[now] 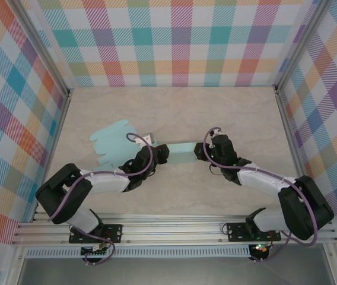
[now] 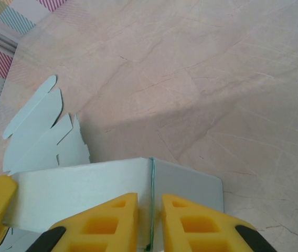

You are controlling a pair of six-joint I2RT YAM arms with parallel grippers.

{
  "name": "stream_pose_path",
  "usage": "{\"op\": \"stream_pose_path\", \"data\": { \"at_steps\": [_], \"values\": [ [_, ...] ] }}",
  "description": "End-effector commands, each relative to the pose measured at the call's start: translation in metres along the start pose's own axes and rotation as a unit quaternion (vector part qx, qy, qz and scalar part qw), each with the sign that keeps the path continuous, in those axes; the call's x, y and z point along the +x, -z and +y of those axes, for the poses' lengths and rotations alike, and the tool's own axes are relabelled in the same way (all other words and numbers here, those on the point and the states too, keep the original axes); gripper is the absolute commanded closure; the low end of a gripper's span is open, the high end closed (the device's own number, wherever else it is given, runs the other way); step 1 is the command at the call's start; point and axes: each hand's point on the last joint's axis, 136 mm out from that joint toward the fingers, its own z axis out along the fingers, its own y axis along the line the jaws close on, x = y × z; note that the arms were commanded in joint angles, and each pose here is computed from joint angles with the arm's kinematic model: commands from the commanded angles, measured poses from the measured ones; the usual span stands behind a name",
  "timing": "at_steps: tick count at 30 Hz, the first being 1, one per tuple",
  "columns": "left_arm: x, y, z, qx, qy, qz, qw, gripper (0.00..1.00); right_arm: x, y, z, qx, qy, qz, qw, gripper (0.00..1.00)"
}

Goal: Fold the paper box

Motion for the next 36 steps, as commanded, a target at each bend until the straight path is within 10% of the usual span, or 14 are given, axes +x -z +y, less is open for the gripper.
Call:
{"op": "stream_pose_path", "data": {
  "at_steps": [1,17,29,36],
  "values": [
    [0.013,0.004,-0.001,0.002,-0.035,0.059,0.998,0.63,0.03,-0.002,-0.025,0.054,0.019,0.063,0.996,0.78],
    [-0.058,0.034,-0.029,0.034,-0.186,0.024,0.982,0.22,-0.025,0.007,0.03,0.02,0.07,0.047,0.996,0.47],
    [-0.022,0.034,-0.063,0.158,-0.479,0.183,0.844,0.16,-0.043,0.079,0.008,0.103,0.064,0.008,0.993,0.0],
    [-0.006,0.024,-0.05,0.152,-0.528,0.253,0.796,0.06,-0.047,0.139,-0.022,0.16,0.038,-0.046,0.985,0.0]
  ]
}}
